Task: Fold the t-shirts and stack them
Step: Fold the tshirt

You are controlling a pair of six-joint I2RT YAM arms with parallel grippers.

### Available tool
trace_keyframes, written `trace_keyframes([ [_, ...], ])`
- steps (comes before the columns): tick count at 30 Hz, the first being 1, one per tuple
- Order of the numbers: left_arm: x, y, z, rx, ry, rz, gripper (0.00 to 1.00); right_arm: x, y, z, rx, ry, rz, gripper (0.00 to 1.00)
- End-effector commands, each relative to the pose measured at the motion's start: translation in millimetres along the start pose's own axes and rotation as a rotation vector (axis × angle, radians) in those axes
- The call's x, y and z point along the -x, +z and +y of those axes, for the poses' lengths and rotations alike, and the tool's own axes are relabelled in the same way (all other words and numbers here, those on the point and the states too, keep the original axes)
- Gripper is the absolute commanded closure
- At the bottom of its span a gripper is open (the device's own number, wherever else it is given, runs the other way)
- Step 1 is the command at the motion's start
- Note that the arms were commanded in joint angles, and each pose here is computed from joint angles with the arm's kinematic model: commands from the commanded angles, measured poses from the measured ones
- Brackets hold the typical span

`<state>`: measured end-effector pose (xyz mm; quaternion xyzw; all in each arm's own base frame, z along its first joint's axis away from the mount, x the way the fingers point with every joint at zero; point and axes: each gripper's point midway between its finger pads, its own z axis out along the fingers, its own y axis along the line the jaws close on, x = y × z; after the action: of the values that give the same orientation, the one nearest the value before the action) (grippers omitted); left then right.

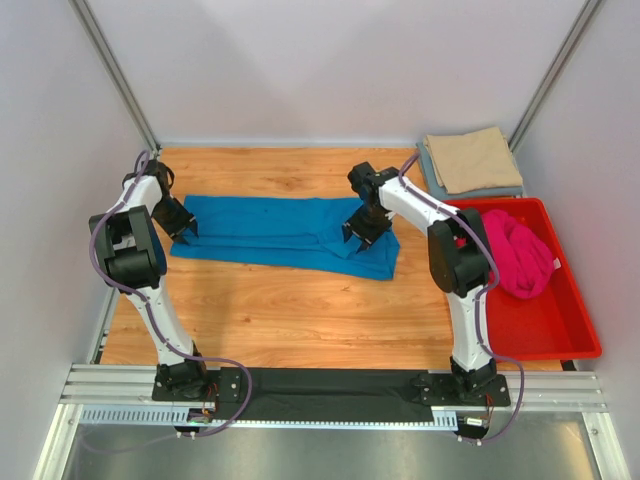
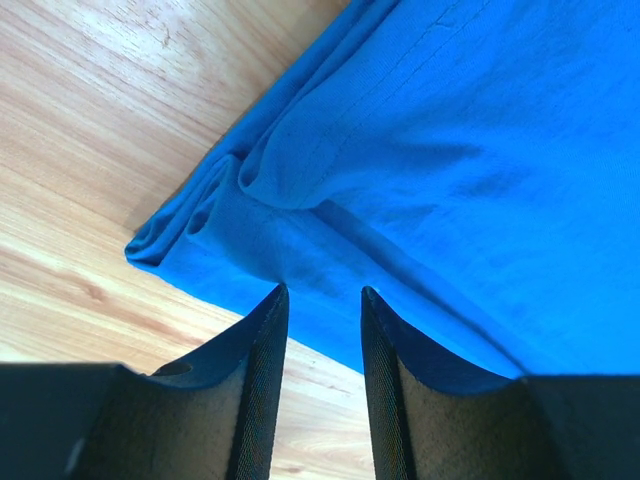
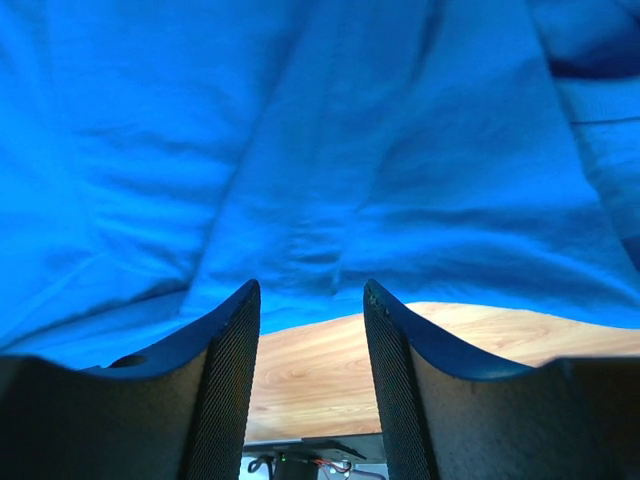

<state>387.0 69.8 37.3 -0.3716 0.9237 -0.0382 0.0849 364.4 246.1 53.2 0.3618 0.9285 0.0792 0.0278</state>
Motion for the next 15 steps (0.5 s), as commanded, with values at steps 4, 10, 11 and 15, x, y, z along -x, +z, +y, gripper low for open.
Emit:
trace_keyframes([
  [4, 16.3, -19.8, -15.5, -0.052, -0.006, -0.073, 0.58, -8.2, -7.2, -7.9, -0.012, 0.048, -0.038, 0.53],
  [10, 14.1, -19.2, -18.4, -0.059, 0.000, -0.069, 0.59, -8.0, -2.2, 3.1, 0.030, 0.050, -0.056, 0.55],
  [11, 13.4, -19.1, -19.4, -0.059, 0.003, -0.068, 0.59, -7.6, -2.1, 3.8, 0.032, 0.051, -0.061, 0.56],
  [15, 13.9, -19.7, -19.0, -0.060, 0.002, -0.070, 0.59, -7.5, -2.2, 8.7, 0.055, 0.054, -0.071, 0.61],
])
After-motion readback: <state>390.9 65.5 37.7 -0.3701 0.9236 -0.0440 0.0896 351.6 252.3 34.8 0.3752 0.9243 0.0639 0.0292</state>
